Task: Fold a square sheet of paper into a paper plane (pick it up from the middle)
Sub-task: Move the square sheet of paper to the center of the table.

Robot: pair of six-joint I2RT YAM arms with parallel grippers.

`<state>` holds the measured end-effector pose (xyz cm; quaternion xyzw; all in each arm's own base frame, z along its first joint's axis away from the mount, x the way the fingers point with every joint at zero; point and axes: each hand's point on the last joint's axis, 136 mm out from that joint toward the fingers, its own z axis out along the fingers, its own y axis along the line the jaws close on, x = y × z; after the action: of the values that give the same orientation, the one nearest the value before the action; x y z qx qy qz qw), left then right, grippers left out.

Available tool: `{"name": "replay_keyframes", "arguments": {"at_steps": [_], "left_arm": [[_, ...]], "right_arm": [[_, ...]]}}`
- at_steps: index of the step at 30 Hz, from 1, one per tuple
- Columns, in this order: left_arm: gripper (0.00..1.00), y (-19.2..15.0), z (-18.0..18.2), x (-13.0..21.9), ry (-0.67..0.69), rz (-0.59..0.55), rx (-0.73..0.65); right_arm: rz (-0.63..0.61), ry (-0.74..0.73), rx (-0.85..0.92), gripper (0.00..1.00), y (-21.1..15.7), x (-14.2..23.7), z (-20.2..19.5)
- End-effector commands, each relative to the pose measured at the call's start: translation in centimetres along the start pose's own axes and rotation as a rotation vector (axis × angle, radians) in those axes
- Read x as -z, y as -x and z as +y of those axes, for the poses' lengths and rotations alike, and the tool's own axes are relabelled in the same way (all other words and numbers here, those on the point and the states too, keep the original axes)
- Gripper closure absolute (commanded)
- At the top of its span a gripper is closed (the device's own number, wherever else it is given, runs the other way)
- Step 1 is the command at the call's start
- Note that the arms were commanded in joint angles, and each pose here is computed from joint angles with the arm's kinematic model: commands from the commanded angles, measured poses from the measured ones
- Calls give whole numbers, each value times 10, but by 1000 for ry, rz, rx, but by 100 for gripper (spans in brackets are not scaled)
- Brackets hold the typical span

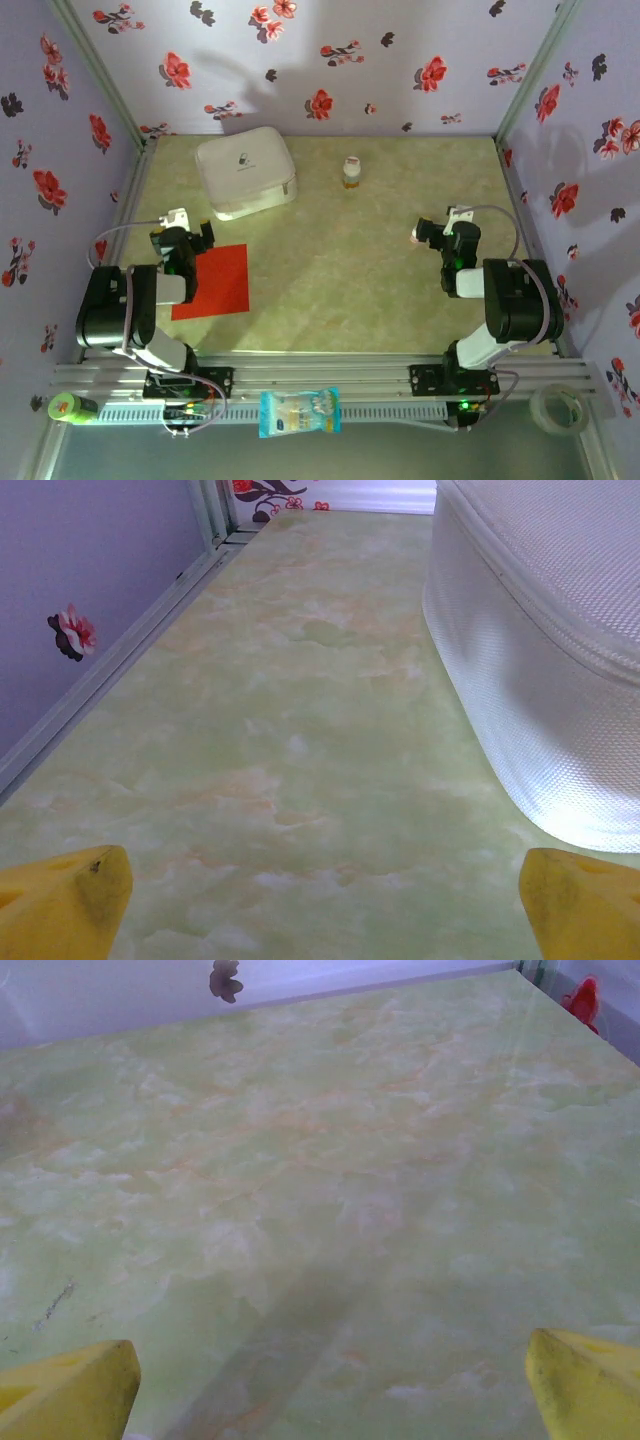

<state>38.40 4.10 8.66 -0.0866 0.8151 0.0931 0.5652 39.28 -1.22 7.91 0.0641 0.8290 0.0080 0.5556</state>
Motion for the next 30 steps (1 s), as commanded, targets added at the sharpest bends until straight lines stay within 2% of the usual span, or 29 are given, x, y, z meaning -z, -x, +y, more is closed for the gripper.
{"name": "replay_keyframes", "arguments": {"at_steps": [1,30], "left_arm": [[0,14,-2,-2,-6,-44,14],[0,14,-1,0,-5,-51,16]], "right_arm": [[-18,-16,-9,1,9,-2,-3],[-17,-15,-9,1,8,-2,-3]]}}
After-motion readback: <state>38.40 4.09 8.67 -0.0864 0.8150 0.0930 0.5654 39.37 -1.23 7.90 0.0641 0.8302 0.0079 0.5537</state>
